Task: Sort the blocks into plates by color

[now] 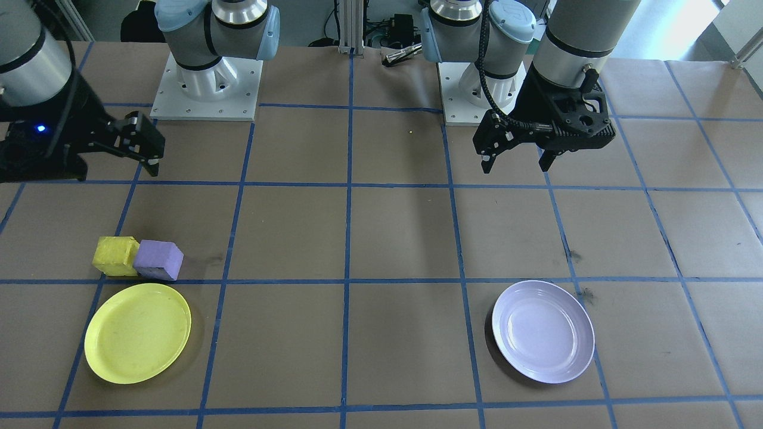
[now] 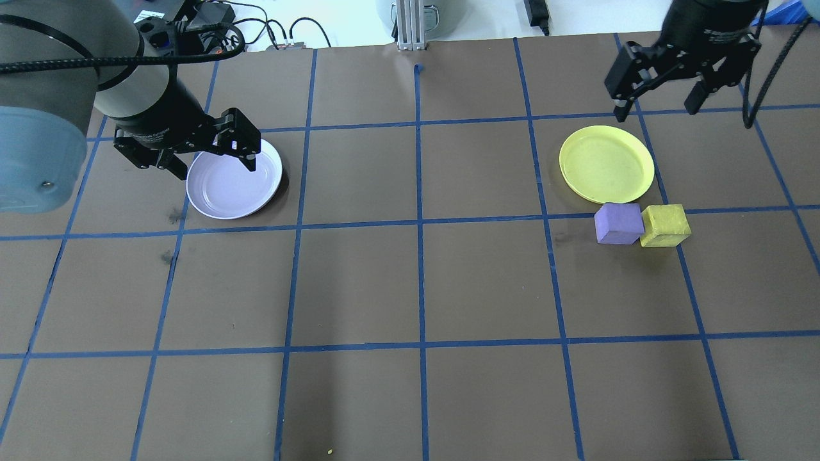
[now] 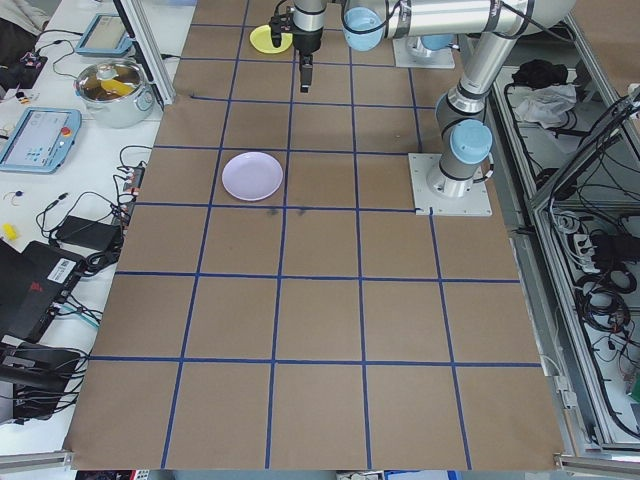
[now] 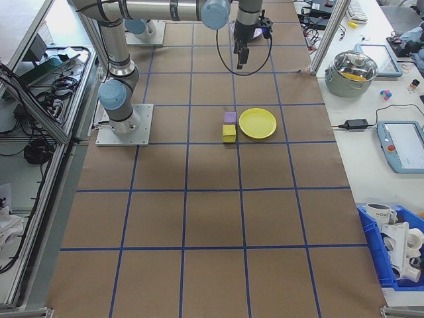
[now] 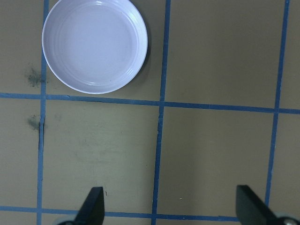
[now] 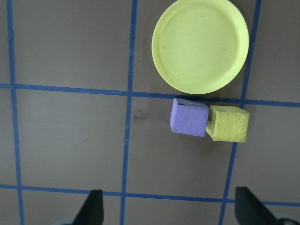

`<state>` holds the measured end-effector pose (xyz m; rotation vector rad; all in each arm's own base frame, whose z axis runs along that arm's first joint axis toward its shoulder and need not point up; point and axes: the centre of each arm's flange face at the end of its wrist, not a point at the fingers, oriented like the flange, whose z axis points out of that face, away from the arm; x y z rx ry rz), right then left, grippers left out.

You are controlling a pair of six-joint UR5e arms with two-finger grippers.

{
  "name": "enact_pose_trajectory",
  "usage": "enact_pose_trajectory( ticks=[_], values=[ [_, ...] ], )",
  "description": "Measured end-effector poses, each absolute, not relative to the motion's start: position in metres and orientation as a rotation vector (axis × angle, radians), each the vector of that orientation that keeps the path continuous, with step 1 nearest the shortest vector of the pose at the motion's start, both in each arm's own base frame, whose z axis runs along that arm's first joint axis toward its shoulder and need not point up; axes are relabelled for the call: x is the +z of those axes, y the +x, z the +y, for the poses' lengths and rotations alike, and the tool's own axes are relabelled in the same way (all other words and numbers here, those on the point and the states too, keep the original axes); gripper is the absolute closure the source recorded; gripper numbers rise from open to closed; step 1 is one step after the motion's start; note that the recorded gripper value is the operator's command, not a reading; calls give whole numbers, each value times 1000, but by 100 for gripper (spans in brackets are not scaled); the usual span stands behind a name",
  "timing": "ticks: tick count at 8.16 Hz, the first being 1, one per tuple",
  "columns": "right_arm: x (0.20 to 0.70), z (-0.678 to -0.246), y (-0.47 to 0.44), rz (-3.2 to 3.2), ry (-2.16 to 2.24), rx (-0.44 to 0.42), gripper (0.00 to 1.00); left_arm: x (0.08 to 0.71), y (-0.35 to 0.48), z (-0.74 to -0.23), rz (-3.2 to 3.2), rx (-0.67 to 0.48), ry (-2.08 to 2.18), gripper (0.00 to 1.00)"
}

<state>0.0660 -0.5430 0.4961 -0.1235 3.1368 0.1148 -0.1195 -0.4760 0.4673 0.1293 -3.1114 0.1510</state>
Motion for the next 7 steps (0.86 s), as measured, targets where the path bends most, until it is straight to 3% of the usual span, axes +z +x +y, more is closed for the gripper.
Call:
enact_pose_trajectory(
  ticks=[3,5,7],
  values=[
    [416,-558,-38,3123,-99,88,0,466,-119,-476,-3112,146,130,0],
    [316,-559,-85,3135,-109,45,0,465,-120,-476,-3110,145,129,0],
    [254,-549,-97,3144,-143,8,0,466,-119,-476,-3112,146,129,0]
  ],
)
